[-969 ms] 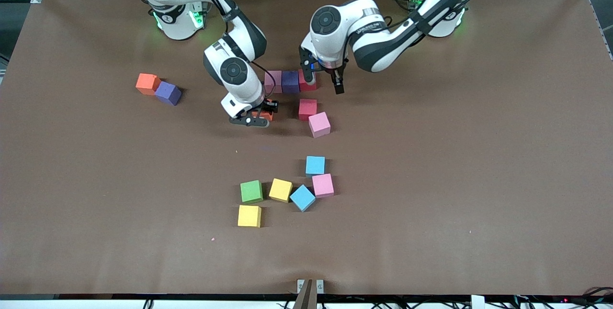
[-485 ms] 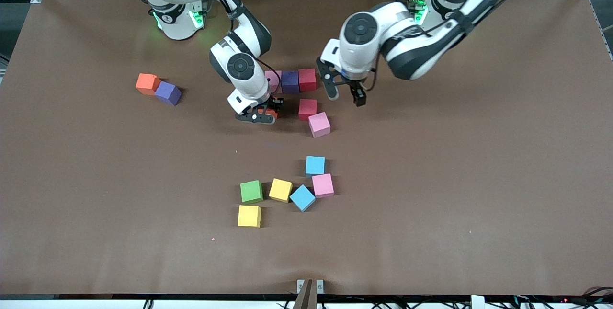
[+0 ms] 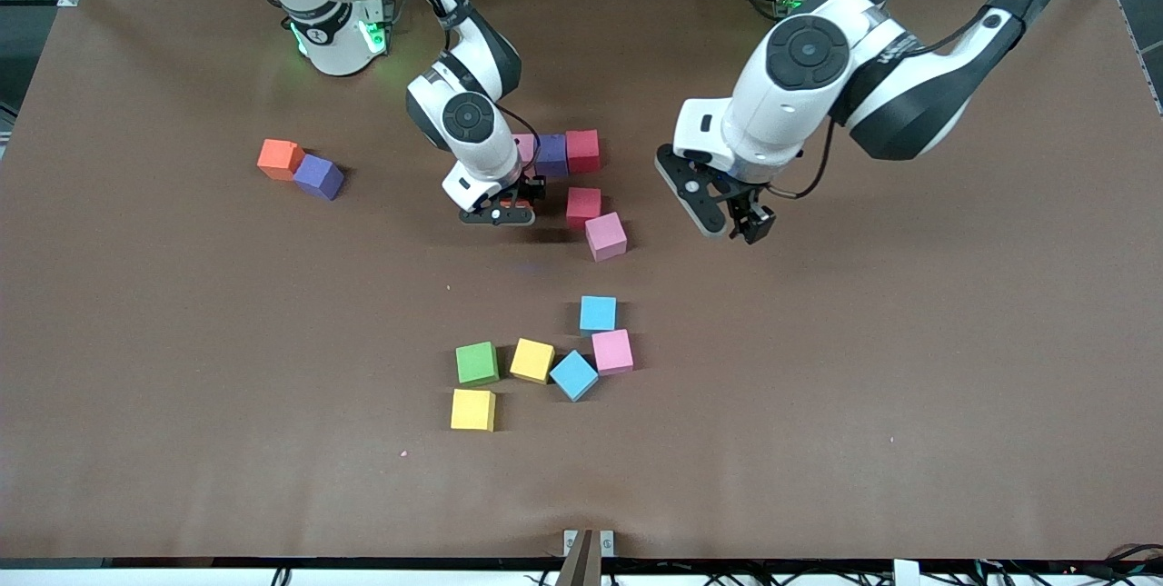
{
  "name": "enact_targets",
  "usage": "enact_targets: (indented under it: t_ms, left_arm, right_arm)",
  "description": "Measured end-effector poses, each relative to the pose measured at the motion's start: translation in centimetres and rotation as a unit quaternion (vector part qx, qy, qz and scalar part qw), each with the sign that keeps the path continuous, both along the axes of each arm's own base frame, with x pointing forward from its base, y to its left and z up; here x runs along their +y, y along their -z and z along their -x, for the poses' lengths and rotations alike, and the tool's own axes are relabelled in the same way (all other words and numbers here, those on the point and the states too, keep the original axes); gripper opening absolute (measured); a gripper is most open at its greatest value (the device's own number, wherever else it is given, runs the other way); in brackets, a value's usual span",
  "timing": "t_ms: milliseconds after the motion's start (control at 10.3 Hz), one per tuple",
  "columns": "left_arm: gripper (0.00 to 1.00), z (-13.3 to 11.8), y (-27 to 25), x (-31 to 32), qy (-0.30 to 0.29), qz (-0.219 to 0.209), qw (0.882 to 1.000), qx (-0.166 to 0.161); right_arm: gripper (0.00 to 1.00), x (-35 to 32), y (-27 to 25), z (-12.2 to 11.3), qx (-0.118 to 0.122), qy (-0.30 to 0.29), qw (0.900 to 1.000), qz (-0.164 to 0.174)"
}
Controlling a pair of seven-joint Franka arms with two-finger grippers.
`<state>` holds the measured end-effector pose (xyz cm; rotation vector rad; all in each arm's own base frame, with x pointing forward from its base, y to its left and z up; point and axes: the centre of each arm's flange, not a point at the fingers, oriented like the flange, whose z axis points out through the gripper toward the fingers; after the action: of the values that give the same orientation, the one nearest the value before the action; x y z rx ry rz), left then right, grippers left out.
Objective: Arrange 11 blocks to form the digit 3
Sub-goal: 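Lower the orange cube beside the purple cubes and open the right gripper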
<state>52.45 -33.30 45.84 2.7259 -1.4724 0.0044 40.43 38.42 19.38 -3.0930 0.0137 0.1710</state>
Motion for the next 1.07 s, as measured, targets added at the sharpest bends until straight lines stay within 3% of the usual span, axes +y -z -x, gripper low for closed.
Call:
enact_targets:
  t_ms: [388, 775, 1066]
  left_arm:
    - [1.0, -1.8, 1.3, 2.0, -0.031, -0.007, 0.999, 0.008]
    - [1.0, 0.2, 1.4, -1.2, -0.022, -0.008, 1.0, 0.009]
    - [1.0, 0.2, 1.6, -1.3, -0.025, -0.01, 1.0, 0.01]
  right_arm:
    - [0.6, 0.0, 0.0, 0.1, 0.0, -0.002, 1.0, 0.0]
    - [0.6, -0.1, 0.0, 0.4, 0.003, -0.004, 1.0, 0.002]
    - [0.6, -0.1, 0.1, 0.5, 0.006, 0.001, 1.0, 0.005]
